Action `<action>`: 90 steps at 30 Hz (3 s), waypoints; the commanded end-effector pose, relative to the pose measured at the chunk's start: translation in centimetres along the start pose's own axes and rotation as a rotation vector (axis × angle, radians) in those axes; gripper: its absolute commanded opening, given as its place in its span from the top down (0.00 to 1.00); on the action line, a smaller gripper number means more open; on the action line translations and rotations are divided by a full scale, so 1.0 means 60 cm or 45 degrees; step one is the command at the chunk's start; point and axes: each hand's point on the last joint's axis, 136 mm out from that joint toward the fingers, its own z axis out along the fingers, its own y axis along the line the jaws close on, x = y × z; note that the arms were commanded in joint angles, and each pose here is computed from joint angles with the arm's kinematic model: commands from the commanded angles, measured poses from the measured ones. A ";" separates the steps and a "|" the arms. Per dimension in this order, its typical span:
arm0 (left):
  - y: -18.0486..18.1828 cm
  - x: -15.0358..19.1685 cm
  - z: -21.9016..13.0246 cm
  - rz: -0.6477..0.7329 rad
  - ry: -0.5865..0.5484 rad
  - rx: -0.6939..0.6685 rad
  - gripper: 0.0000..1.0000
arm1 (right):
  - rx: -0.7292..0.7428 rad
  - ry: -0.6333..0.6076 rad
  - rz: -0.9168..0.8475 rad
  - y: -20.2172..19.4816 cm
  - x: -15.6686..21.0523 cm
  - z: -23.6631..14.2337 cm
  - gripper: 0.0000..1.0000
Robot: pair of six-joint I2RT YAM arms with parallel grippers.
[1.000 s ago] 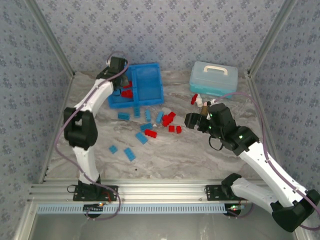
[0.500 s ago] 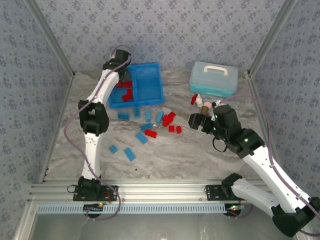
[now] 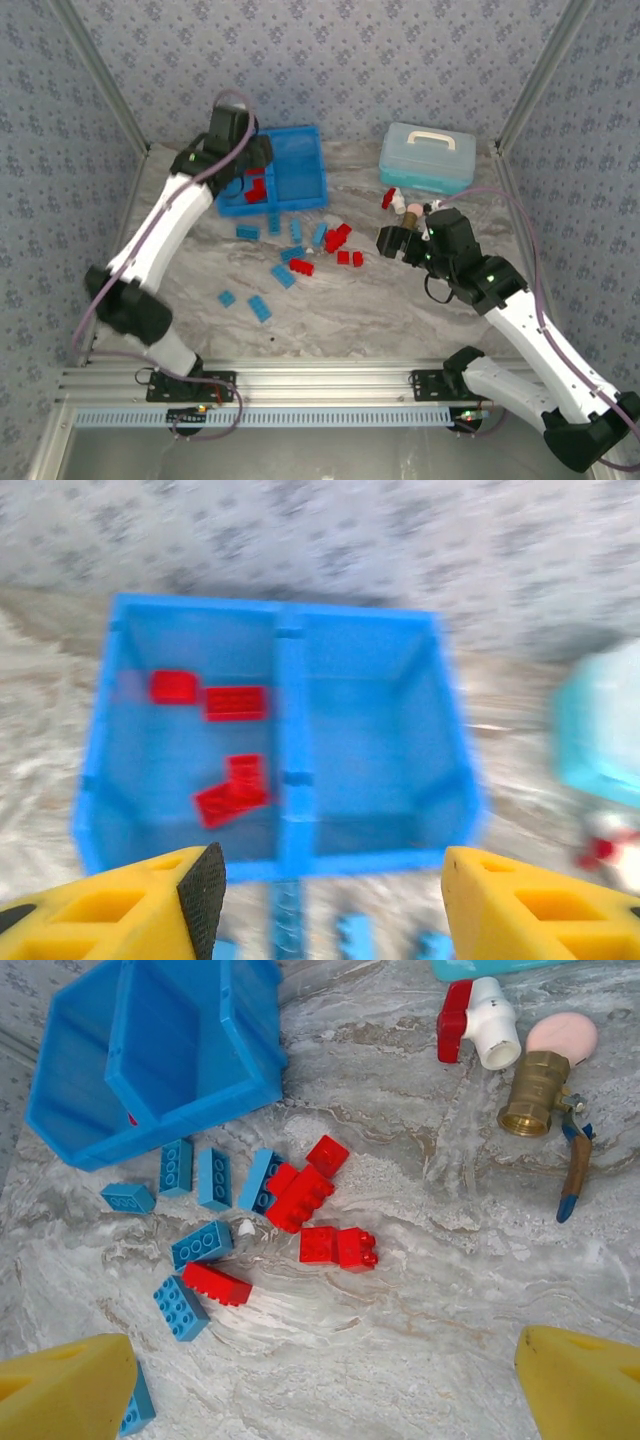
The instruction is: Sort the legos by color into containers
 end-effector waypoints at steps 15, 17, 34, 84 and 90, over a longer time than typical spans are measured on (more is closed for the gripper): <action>-0.025 0.419 0.032 -0.584 0.418 -0.151 0.32 | -0.023 0.040 0.030 0.001 0.014 0.028 0.00; -0.040 0.426 0.047 -0.657 0.427 -0.124 0.30 | -0.026 0.041 0.033 0.001 0.016 0.026 0.00; -0.059 0.523 0.100 -0.812 0.672 -0.368 0.29 | 0.025 -0.005 0.041 -0.033 0.023 -0.008 0.00; -0.069 0.565 0.135 -0.717 0.801 -0.325 0.52 | 0.035 -0.004 0.062 -0.044 0.025 -0.017 0.00; -0.052 0.575 0.132 -0.665 0.838 -0.385 0.58 | 0.031 -0.009 0.072 -0.044 0.024 -0.017 0.00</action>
